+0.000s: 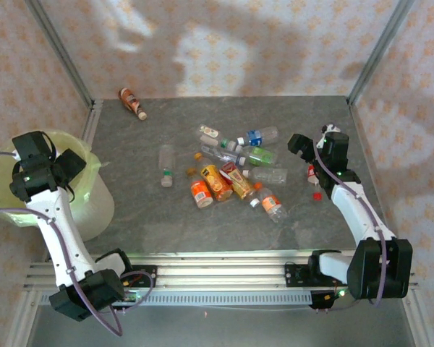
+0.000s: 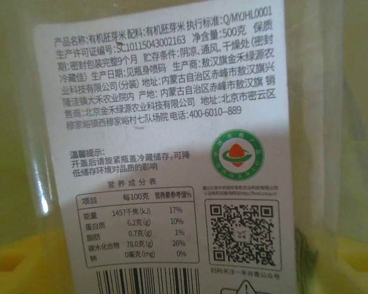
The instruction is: Put the plastic bottles in the bin
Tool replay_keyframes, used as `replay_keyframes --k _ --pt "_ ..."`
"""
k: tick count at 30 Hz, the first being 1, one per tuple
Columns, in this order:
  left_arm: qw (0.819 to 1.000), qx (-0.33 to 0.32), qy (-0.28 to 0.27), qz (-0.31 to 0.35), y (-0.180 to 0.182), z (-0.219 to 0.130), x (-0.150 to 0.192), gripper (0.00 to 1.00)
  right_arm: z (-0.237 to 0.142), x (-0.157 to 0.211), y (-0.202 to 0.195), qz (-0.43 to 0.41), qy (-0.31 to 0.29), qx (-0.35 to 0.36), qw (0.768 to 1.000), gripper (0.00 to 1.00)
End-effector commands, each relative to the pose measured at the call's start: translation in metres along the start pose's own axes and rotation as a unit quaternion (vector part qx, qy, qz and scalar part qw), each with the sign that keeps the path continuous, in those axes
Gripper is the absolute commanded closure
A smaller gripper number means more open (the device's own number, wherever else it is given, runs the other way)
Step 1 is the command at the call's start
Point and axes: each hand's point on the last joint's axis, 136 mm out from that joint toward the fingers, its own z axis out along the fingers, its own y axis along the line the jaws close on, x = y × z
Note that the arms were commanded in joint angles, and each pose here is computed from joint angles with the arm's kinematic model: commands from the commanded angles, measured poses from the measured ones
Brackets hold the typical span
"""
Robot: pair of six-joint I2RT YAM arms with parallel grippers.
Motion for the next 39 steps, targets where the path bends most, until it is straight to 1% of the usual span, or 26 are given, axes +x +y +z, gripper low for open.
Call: replay_keyframes --k 1,5,11,19,23,27,29,32,35,39 --pt "0.999 0.033 0.01 -0.007 -0.012 0.008 0.0 0.24 0.007 0.014 -0.006 -0.005 0.018 0.008 1.0 0.01" --pt "0.998 0.049 0.011 -0.023 -0.016 0.013 0.002 0.19 0.009 0.018 -0.007 -0.002 0.024 0.007 1.0 0.01" --pt "0.998 0.052 0.026 -0.039 -0.015 0.024 0.015 0.17 0.01 0.015 -0.006 -0.006 0.021 0.009 1.0 0.01" --pt "0.998 0.04 0.039 -0.035 -0.008 0.03 0.028 0.11 0.016 0.018 -0.004 -0.003 0.031 0.003 1.0 0.01" --pt "0.998 0.022 0.044 -0.032 -0.001 0.032 0.031 0.09 0.02 0.018 -0.001 0.003 0.029 -0.003 1.0 0.01" --pt "0.998 0.034 0.048 -0.027 -0.006 0.026 0.03 0.08 0.023 0.019 0.003 0.008 0.024 -0.008 1.0 0.01" --pt "0.998 0.032 0.04 -0.024 -0.006 0.02 0.026 0.08 0.025 0.021 0.004 0.011 0.022 -0.013 1.0 0.01" --pt "0.999 0.027 0.026 -0.019 -0.005 0.01 0.019 0.04 0.027 0.027 0.008 0.011 0.028 -0.021 0.999 0.01" --pt "0.999 0.027 0.024 -0.019 -0.004 0.007 0.019 0.0 0.029 0.029 0.012 0.007 0.032 -0.026 0.999 0.01" --pt "0.999 0.029 0.019 -0.021 -0.004 0.002 0.02 0.0 0.032 0.028 0.018 0.006 0.032 -0.032 0.999 0.01"
